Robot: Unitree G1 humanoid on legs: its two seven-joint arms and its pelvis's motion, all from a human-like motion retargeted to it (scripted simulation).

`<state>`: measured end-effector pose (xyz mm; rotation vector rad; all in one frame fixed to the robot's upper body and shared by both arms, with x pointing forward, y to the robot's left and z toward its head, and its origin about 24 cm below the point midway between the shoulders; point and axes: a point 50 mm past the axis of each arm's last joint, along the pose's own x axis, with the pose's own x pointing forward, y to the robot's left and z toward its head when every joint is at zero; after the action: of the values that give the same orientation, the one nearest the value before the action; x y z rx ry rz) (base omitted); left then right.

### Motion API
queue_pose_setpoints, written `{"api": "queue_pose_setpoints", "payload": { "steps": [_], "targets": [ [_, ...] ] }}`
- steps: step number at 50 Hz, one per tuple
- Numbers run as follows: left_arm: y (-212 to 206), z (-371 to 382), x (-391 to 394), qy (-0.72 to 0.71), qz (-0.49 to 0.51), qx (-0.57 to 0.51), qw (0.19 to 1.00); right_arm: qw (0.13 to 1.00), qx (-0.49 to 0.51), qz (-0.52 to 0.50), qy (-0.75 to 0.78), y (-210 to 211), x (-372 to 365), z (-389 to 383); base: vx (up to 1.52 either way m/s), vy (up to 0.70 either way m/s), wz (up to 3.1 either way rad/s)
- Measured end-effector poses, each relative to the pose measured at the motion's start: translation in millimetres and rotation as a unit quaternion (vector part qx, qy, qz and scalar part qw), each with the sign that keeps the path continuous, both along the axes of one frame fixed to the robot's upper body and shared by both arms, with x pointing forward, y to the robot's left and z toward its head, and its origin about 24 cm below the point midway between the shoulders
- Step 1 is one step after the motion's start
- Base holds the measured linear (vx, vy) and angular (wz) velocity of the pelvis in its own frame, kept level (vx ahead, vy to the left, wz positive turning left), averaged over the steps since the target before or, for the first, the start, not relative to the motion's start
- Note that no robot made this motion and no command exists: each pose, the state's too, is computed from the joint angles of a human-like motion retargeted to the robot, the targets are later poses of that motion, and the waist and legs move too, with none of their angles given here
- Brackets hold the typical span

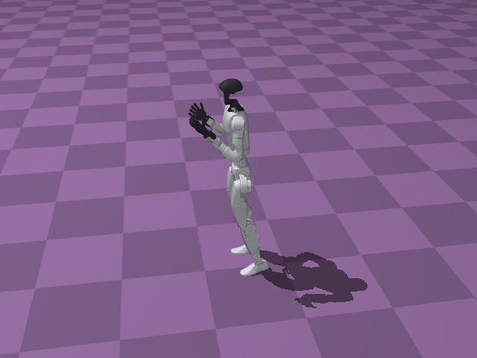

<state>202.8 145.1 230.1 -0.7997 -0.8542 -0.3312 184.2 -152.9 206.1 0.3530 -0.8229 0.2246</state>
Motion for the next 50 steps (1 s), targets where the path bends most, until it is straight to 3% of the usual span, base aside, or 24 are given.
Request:
{"api": "queue_pose_setpoints", "payload": {
  "steps": [4, 9, 13, 23, 28, 34, 41, 43, 44, 46, 50],
  "targets": [
    [-1.3, -16.0, 12.6, 0.046, -0.003, 0.012, 0.999, 0.999, 0.023, 0.001, 0.026, 2.4, 10.0, -9.3, -0.1, -0.08, -0.25],
    [39.0, -25.0, -3.5, 0.063, 0.045, -0.065, 0.995, 0.998, 0.017, 0.005, -0.062, 7.4, 17.2, 25.6, -0.02, -0.02, -0.56],
    [59.8, -28.1, -29.8, 0.068, 0.077, -0.045, 0.994, 0.994, 0.058, 0.014, -0.095, -2.6, -6.8, 33.6, 0.16, 0.02, 0.0],
    [41.9, -66.2, -15.1, 0.184, 0.119, 0.012, 0.976, 0.993, 0.071, 0.053, 0.077, 4.1, -4.5, -22.2, 0.04, 0.09, 0.3],
    [17.5, -16.2, 12.8, 0.053, 0.1, 0.045, 0.993, 0.994, 0.097, 0.037, 0.037, -4.1, 11.1, -10.7, -0.09, 0.07, 0.39],
    [33.5, -4.7, -11.5, 0.019, 0.111, -0.009, 0.994, 0.999, 0.038, 0.005, -0.032, -10.4, -8.0, 11.6, 0.12, 0.06, -0.13],
    [21.7, -28.9, -6.7, 0.091, 0.096, 0.029, 0.991, 0.997, 0.026, -0.042, 0.054, -14.7, -3.2, -17.2, 0.09, 0.0, 0.6],
    [18.7, -35.6, 0.0, 0.113, 0.096, 0.045, 0.988, 0.97, -0.132, -0.193, 0.062, -15.5, 7.5, -26.1, 0.0, 0.0, 0.0],
    [16.0, -39.1, 3.3, 0.124, 0.085, 0.05, 0.987, 0.969, -0.153, -0.172, 0.086, -11.6, 12.6, -32.8, 0.0, 0.0, 0.0],
    [13.4, -38.0, 7.5, 0.121, 0.068, 0.02, 0.99, 0.997, 0.031, -0.036, 0.059, -6.6, 8.5, -18.7, -0.09, 0.02, 0.1],
    [10.6, -11.9, 11.4, 0.058, 0.06, -0.005, 0.996, 0.997, 0.041, 0.007, -0.058, -2.6, 14.9, 25.1, -0.13, 0.05, 0.11]
  ]
}}
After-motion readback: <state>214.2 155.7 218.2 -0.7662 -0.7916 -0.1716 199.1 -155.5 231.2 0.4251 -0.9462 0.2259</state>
